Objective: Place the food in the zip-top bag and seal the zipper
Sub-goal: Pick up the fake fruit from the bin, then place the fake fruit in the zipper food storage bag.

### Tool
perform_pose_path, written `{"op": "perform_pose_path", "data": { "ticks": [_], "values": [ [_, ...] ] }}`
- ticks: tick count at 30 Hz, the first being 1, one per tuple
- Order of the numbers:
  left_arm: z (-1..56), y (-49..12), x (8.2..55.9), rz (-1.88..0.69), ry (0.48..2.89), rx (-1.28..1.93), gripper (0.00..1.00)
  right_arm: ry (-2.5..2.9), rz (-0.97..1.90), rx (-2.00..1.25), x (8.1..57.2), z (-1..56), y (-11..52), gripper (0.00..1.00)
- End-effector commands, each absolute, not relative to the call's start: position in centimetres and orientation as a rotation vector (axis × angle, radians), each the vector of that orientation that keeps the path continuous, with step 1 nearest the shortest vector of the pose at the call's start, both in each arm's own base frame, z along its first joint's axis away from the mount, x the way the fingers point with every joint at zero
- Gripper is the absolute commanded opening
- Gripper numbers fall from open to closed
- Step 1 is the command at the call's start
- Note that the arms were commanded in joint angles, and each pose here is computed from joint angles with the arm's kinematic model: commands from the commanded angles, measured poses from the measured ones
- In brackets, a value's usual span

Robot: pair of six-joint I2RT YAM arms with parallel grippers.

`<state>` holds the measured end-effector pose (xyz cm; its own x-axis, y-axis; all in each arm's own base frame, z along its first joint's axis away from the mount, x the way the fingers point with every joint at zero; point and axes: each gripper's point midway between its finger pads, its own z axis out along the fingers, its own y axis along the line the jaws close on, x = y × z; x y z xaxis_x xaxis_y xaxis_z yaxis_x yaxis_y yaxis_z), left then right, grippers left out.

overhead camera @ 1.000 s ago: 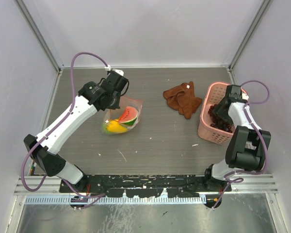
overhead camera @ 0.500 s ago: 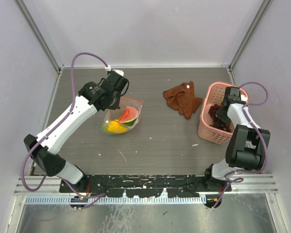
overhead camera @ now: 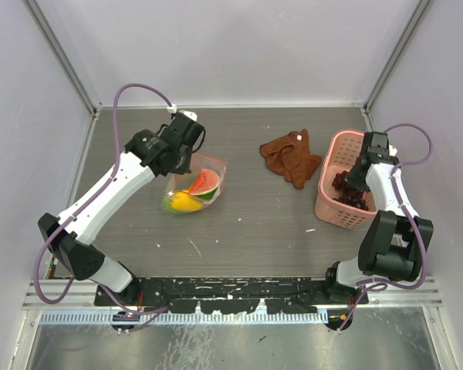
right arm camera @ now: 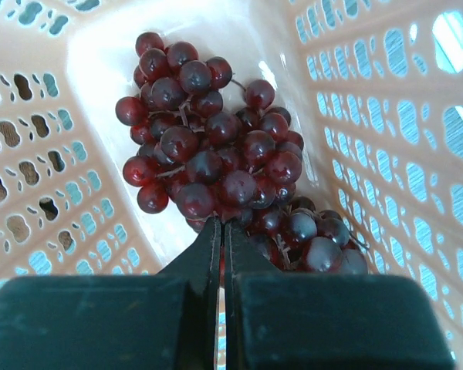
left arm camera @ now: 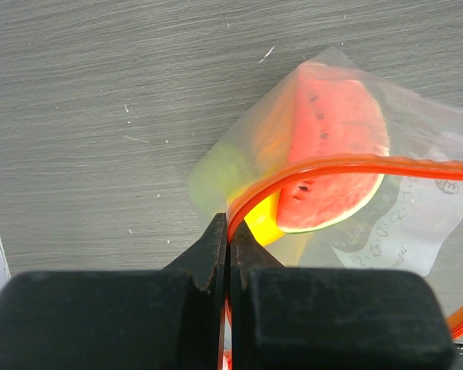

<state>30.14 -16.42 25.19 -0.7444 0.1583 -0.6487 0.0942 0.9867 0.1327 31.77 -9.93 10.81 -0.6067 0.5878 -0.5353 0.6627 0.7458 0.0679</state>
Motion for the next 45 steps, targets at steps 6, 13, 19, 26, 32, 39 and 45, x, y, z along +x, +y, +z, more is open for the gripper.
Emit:
{"op": "perform_pose_path", "data": {
  "ticks": [6, 13, 19, 26, 32, 39, 45],
  "values": [
    [26.4, -16.5, 30.4, 0.083, 2.372, 0.161, 0.0, 2.244, -0.095, 0.841, 33.5, 18.7, -9.6, 0.0],
    [26.5, -16.8, 30.3, 0.059, 2.375, 0.168, 0.0, 2.129, -0.055, 0.75, 33.7, 24.0, -9.1, 0.0],
    [26.9, -18.1, 30.2, -0.03, 2.384, 0.181, 0.0, 2.042, -0.02, 0.686, 33.5, 27.7, -8.5, 0.0],
    [27.2, -20.6, 29.8, -0.188, 2.421, 0.185, 0.0, 1.98, 0.034, 0.597, 33.0, 31.0, -7.3, 0.0],
    [27.1, -22.3, 29.8, -0.268, 2.449, 0.188, 0.0, 1.923, 0.122, 0.499, 32.5, 34.4, -5.1, 0.0],
    [26.9, -23.3, 30.0, -0.301, 2.476, 0.194, 0.0, 1.853, 0.26, 0.353, 31.7, 38.6, -0.8, 0.0],
    [27.3, -23.9, 30.0, -0.344, 2.472, 0.19, 0.0, 1.806, 0.417, 0.204, 31.5, 41.3, 4.9, 0.0]
  ]
}}
